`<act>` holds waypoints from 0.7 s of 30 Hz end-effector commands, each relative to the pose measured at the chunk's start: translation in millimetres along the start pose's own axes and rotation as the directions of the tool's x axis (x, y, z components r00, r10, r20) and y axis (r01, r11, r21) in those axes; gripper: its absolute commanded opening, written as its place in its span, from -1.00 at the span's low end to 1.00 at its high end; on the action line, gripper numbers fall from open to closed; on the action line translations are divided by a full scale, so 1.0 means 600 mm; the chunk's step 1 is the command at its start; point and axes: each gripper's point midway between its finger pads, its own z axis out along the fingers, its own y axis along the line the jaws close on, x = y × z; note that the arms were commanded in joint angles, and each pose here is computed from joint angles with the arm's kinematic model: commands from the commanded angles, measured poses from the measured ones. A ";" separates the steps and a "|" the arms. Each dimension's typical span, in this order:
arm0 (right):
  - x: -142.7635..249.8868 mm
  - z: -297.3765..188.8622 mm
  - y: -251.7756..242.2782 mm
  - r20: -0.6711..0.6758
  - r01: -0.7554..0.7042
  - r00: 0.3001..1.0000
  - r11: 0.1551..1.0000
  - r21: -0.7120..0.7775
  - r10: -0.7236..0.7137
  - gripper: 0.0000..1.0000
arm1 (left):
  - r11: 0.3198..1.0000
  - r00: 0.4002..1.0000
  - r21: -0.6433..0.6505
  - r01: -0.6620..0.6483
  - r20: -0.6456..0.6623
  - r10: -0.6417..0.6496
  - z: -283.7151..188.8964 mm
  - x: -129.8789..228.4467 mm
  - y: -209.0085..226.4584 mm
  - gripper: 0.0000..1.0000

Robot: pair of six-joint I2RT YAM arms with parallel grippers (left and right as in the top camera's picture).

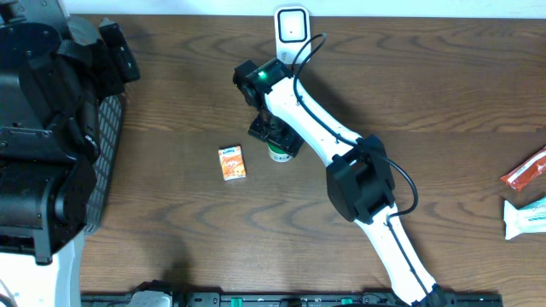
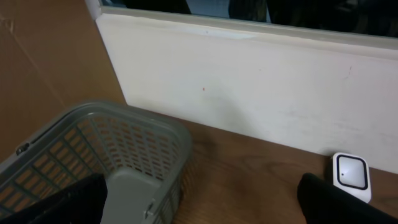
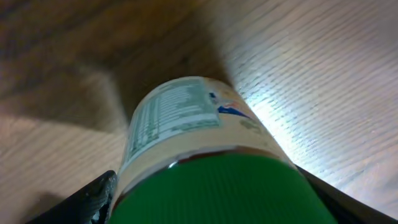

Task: Scan the item barcode
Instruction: 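Lift the bottle and carry it toward the white scanner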

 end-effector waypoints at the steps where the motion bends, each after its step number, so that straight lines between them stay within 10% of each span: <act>1: 0.001 -0.002 -0.007 -0.097 0.131 0.986 0.991 -0.038 -0.134 0.65 | 1.000 1.000 -0.007 0.010 0.001 -0.010 -0.001 0.000 0.004 0.96; 21: 0.004 0.010 -0.004 -0.041 0.359 0.932 0.933 -0.015 -0.359 0.79 | 1.000 1.000 -0.007 0.010 0.001 -0.010 -0.001 0.000 0.004 0.96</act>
